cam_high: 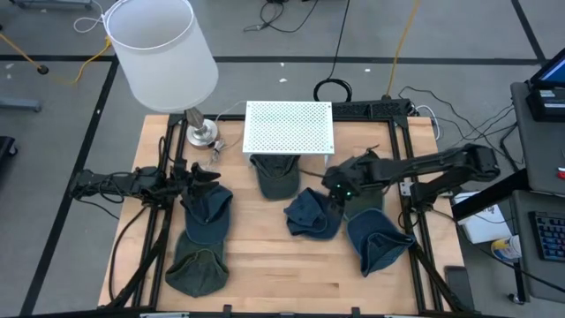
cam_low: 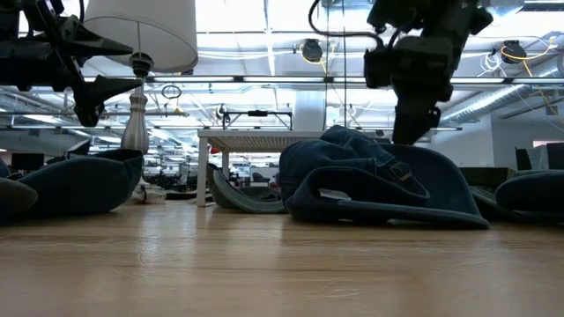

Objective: Pick & Place hat
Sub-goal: Put the middle blue cap on the shelf

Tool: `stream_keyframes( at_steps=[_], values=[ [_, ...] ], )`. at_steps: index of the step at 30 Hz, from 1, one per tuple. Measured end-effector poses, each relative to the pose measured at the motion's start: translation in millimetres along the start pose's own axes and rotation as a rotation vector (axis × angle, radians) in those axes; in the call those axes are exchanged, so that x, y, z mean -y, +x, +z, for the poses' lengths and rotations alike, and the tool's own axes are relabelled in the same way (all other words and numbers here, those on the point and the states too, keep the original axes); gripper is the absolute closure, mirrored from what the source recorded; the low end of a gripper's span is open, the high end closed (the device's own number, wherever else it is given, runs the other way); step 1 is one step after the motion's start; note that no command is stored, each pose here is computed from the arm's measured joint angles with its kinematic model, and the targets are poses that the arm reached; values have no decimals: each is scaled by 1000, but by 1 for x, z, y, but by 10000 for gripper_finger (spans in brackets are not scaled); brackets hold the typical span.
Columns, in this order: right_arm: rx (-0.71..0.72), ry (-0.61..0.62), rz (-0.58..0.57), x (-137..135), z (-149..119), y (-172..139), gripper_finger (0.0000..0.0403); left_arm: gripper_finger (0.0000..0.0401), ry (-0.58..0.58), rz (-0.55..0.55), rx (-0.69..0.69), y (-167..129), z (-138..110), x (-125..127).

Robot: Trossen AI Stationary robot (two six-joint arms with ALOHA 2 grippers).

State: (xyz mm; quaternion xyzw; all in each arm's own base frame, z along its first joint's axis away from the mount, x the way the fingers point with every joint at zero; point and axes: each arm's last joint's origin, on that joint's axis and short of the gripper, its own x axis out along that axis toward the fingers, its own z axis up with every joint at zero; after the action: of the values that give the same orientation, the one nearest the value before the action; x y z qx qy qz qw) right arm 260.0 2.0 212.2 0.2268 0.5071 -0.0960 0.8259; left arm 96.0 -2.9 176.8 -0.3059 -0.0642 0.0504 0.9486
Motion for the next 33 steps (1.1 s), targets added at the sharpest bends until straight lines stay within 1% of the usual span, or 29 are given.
stream_keyframes(
  at_steps=[2,4,6,9,13,14,15,18,20,25,30,33],
  values=[
    [-19,-17,30,-1,1,7,216,162,1,0,-1,0,0,0],
    [-32,-32,32,-1,2,12,218,162,0,-1,-1,0,0,0],
    [-53,-38,41,-1,1,17,232,162,-3,-2,-1,0,0,0],
    [-63,-39,39,-1,1,19,275,162,-16,-12,2,0,1,1],
    [-55,-46,46,-2,1,16,364,162,-139,-24,15,0,2,2],
    [-47,-54,55,-3,1,14,382,162,-155,-23,13,0,2,2],
    [-38,-67,72,-3,2,11,390,162,-161,-23,13,0,2,2],
    [-3,-68,98,-5,2,0,393,162,-165,-34,8,0,2,2],
    [44,-74,125,-6,3,-12,396,162,-178,-64,10,0,3,4],
    [258,-102,219,-12,8,-50,397,162,-193,-131,26,-1,7,8],
    [497,-139,249,-15,12,-85,398,162,-213,-170,74,-1,12,11],
    [603,-198,268,-16,14,-100,398,162,-219,-179,84,-2,18,15]
  ],
)
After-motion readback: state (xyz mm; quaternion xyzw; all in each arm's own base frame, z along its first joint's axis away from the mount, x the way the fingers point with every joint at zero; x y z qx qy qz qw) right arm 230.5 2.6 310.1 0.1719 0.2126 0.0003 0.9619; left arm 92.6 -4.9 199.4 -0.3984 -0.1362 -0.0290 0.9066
